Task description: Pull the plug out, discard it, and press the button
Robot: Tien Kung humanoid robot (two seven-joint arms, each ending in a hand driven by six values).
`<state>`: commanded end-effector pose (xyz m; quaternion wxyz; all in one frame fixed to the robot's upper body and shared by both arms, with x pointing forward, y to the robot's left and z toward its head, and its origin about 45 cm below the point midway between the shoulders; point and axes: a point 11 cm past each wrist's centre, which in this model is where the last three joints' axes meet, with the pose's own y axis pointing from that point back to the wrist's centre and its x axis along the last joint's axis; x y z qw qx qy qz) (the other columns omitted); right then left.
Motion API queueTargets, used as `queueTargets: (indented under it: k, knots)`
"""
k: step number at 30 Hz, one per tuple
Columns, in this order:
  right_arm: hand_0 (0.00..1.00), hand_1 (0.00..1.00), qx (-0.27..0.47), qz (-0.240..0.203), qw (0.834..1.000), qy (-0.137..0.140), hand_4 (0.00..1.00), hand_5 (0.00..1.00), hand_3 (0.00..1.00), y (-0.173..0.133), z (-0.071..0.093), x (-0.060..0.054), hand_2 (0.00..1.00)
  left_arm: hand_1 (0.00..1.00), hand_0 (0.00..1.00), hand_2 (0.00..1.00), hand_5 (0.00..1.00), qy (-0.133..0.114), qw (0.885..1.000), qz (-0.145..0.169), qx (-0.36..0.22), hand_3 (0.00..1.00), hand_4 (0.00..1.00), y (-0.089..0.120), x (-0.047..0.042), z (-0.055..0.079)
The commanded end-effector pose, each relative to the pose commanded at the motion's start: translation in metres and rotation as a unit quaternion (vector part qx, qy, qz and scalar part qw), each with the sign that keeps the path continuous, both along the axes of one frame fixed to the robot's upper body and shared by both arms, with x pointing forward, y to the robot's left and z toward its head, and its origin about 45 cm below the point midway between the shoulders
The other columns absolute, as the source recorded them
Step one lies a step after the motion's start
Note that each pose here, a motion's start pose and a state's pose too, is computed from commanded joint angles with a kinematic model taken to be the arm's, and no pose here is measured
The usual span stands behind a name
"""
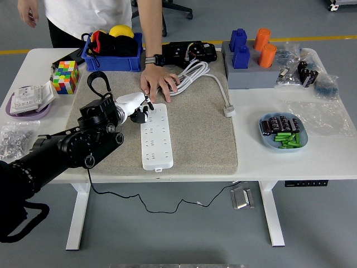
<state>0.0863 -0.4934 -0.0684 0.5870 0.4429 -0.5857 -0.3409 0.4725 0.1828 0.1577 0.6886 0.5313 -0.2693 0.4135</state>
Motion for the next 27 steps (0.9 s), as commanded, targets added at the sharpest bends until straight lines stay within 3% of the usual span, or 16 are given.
queueTargets:
  k: [13,17,21,27]
  knots:
    - [0.767,0.729,0.001,0.0,1.0,0.0,0.883,0.658,0.713,0.001,0.0,0.0,0.724,0.015,0.002,0.098,0.002,0.012,1.0,-0.009,0.01,0.658,0.025,-0.001,-0.0043,-0.006]
    - [0.767,0.729,0.0,0.0,1.0,0.001,0.883,0.658,0.713,0.0,0.0,-0.001,0.724,0.015,0.002,0.098,0.002,0.007,1.0,-0.008,0.001,0.655,0.026,-0.002,-0.0033,-0.003]
    - [0.767,0.729,0.0,-0.001,1.0,0.0,0.883,0.658,0.713,0.0,0.0,0.0,0.724,0.015,0.002,0.097,0.002,-0.011,1.0,-0.007,-0.017,0.656,0.026,-0.003,0.0012,0.01]
    - [0.767,0.729,0.001,-0.002,1.0,0.0,0.883,0.658,0.713,0.001,-0.001,-0.001,0.724,0.019,0.002,0.105,0.002,-0.057,0.997,-0.008,-0.057,0.663,0.022,-0.004,0.0072,0.038]
